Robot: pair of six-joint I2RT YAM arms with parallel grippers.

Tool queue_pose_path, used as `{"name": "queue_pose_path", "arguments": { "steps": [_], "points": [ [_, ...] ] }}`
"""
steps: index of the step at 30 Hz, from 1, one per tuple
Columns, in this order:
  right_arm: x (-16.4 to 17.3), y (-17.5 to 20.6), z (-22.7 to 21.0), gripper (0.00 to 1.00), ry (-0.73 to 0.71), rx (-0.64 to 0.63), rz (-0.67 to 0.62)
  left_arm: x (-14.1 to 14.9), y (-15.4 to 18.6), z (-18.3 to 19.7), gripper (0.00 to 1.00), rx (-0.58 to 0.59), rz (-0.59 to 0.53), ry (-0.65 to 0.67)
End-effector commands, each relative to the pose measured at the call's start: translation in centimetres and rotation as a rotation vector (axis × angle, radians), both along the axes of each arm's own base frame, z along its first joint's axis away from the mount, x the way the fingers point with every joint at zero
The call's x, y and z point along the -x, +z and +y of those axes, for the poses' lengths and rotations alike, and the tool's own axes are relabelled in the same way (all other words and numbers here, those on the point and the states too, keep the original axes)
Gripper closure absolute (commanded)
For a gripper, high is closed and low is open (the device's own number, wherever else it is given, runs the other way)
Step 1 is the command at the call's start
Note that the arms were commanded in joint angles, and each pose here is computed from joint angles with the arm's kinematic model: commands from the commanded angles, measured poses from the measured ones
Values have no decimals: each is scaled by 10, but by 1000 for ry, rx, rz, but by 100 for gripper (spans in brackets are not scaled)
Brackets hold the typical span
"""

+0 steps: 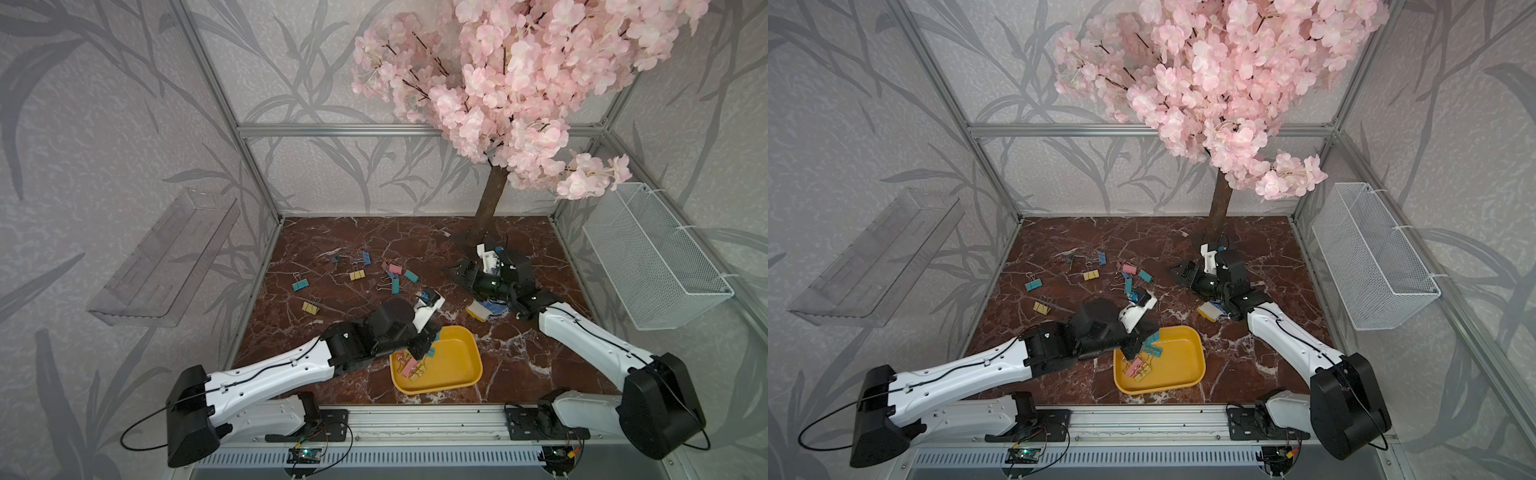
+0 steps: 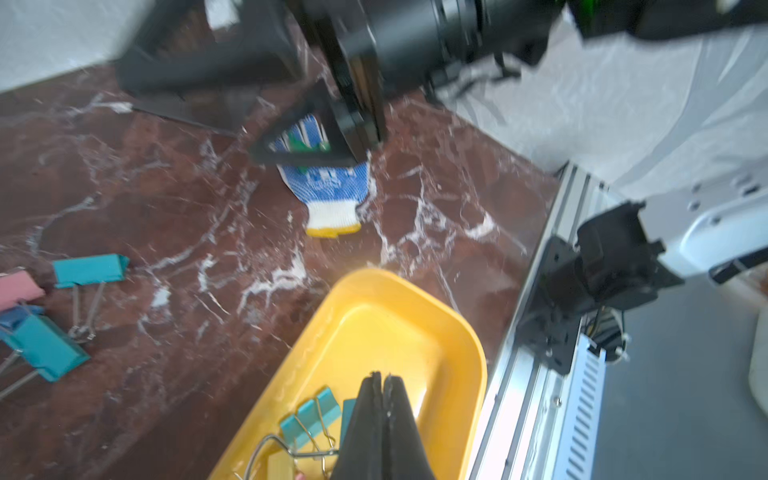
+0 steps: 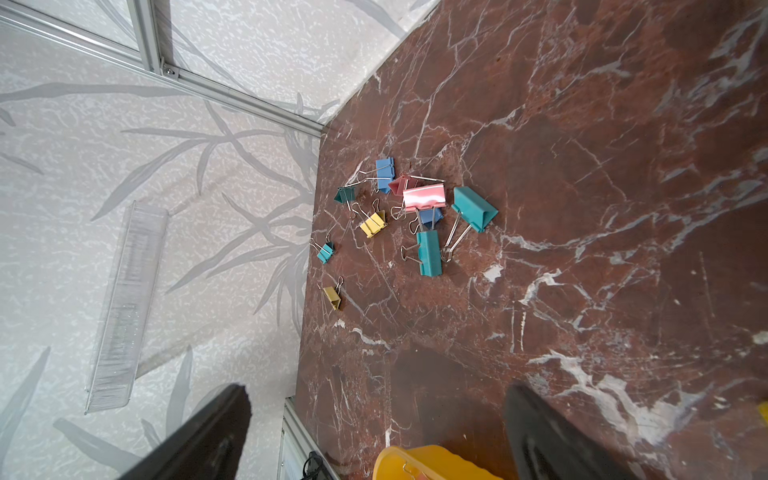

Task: Put the binder clips in the storage box
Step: Place the binder clip in the storage box, then pick up the binder clip at the center of the board.

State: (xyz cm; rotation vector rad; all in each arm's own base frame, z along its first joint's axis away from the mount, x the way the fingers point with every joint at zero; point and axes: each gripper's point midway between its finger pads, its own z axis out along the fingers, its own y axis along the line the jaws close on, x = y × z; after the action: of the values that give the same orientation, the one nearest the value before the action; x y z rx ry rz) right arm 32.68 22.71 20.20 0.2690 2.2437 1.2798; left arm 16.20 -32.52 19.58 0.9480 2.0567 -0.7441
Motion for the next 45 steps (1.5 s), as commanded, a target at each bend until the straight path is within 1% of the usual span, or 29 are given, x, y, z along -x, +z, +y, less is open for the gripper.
{"name": "queue_pose_path", "arguments": {
  "steps": [1, 3, 6, 12, 17, 20, 22, 24, 28, 31, 33, 34, 35, 37, 39, 40, 41, 42, 43, 45],
  "points": [
    [-3, 8, 1, 1, 2, -13, -26, 1, -37, 8, 100, -92, -16, 45],
    [-3, 10, 1, 1, 3, -13, -27, 9, -62, 8, 100, -142, 4, 35],
    [-2, 10, -1, 1, -1, -2, -30, 14, -83, 7, 100, -198, 14, 29],
    [-2, 10, -1, 1, -1, 4, -27, 9, -95, 2, 98, -183, -16, 55],
    [-3, 10, -1, 1, 1, 8, -27, 6, -103, 4, 90, -191, -26, 70],
    [-3, 9, -1, 1, 3, 9, -24, 7, -104, 6, 76, -190, -22, 73],
    [-3, 10, -1, 1, 2, 9, -26, 6, -98, 5, 70, -173, -25, 81],
    [-3, 11, 0, 1, 5, 8, -28, 1, -86, 7, 68, -145, -35, 120],
    [-2, 14, 1, 1, 11, 8, -39, -30, -52, 26, 69, -88, -69, 314],
    [1, 19, 7, 1, 31, 9, -52, -72, -27, 67, 71, -25, -51, 548],
    [6, 26, 15, 1, 56, 8, -66, -104, -13, 115, 71, 35, -8, 755],
    [8, 29, 19, 1, 67, 8, -75, -114, -7, 134, 71, 65, 5, 823],
    [10, 33, 23, 1, 77, 11, -86, -127, -6, 162, 71, 92, 30, 913],
    [14, 38, 30, 1, 95, 17, -101, -150, -14, 214, 71, 131, 109, 1057],
    [16, 40, 35, 1, 108, 18, -108, -167, -38, 277, 73, 158, 226, 1249],
    [16, 40, 36, 1, 110, 15, -109, -172, -46, 298, 74, 143, 255, 1317],
    [17, 40, 37, 1, 111, 14, -106, -179, -52, 316, 75, 73, 254, 1366],
    [17, 39, 38, 1, 113, 14, -104, -183, -56, 333, 75, -42, 237, 1433],
    [18, 38, 38, 1, 112, 14, -102, -185, -58, 344, 75, -145, 229, 1469],
    [19, 36, 36, 1, 106, 15, -97, -189, -69, 364, 75, -363, 245, 1536]
  ]
}}
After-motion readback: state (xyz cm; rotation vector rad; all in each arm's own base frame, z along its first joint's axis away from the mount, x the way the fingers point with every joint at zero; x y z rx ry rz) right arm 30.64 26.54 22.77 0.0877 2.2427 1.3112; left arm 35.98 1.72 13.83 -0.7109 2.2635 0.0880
